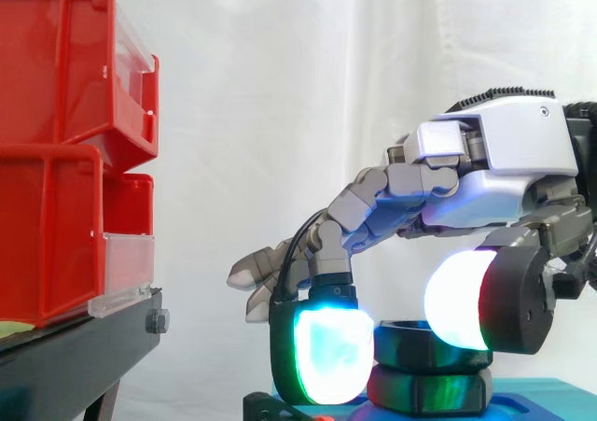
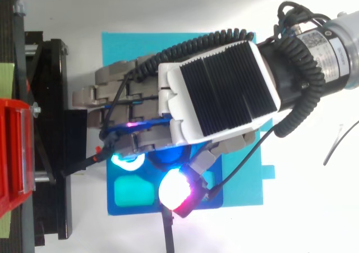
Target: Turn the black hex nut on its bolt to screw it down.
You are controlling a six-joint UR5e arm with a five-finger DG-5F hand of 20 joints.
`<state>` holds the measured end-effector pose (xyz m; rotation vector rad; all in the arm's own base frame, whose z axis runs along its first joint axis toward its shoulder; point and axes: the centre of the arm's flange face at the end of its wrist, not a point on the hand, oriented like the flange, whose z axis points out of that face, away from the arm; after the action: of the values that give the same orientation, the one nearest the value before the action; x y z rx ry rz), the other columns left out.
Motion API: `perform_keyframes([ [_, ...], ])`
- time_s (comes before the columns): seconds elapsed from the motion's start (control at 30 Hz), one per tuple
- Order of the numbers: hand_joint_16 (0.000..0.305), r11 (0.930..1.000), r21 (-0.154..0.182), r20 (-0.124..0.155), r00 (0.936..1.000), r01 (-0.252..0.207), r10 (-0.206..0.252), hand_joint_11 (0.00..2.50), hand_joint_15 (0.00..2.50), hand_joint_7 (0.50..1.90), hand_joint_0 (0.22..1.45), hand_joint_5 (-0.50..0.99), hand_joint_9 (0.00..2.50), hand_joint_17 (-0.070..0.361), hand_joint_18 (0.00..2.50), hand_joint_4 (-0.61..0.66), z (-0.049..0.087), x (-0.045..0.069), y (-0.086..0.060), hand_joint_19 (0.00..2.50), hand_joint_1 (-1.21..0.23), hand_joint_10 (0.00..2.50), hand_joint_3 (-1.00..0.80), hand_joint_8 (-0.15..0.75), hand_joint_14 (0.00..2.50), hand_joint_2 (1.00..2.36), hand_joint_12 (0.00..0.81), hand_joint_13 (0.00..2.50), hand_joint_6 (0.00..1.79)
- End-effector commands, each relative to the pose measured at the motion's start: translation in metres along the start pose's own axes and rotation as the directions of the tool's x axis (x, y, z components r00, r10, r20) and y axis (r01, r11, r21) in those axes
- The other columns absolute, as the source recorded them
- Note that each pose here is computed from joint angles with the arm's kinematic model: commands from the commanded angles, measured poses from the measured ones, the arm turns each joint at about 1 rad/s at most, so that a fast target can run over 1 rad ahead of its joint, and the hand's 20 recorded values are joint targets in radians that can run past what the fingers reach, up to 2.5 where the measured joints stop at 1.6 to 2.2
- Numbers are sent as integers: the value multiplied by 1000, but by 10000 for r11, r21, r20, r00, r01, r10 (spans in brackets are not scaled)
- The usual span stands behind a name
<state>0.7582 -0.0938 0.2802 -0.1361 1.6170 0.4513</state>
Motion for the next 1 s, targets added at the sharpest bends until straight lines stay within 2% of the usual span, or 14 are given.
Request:
perform_keyframes([
  [0.0,50,10000,-71,21,10000,-7,7,223,0,761,515,-167,485,114,268,252,-4,-1,-5,176,-443,6,-500,327,0,1000,355,276,828],
  [0.27,50,9999,-133,97,10000,10,-9,221,0,764,515,-165,479,113,263,245,-9,-4,-14,178,-442,5,-500,325,0,1000,355,277,822],
  [0.5,50,9998,-170,205,9998,44,-41,224,0,758,515,-162,485,113,262,247,-7,-5,-14,183,-442,5,-500,327,0,1000,356,277,808],
  [0.67,50,9997,-248,361,9993,74,-65,221,0,839,516,-151,480,113,261,246,-6,-7,-14,184,-442,5,-500,326,0,1000,355,276,731],
  [0.83,51,9988,-481,641,9979,73,-43,207,0,1109,515,-126,474,114,255,261,1,-9,-7,183,-444,5,-500,324,0,1000,357,273,537],
  [0.97,51,9983,-585,802,9968,22,26,209,0,1120,513,-129,465,115,253,273,5,-10,-4,180,-445,6,-500,322,0,1000,358,264,501],
])
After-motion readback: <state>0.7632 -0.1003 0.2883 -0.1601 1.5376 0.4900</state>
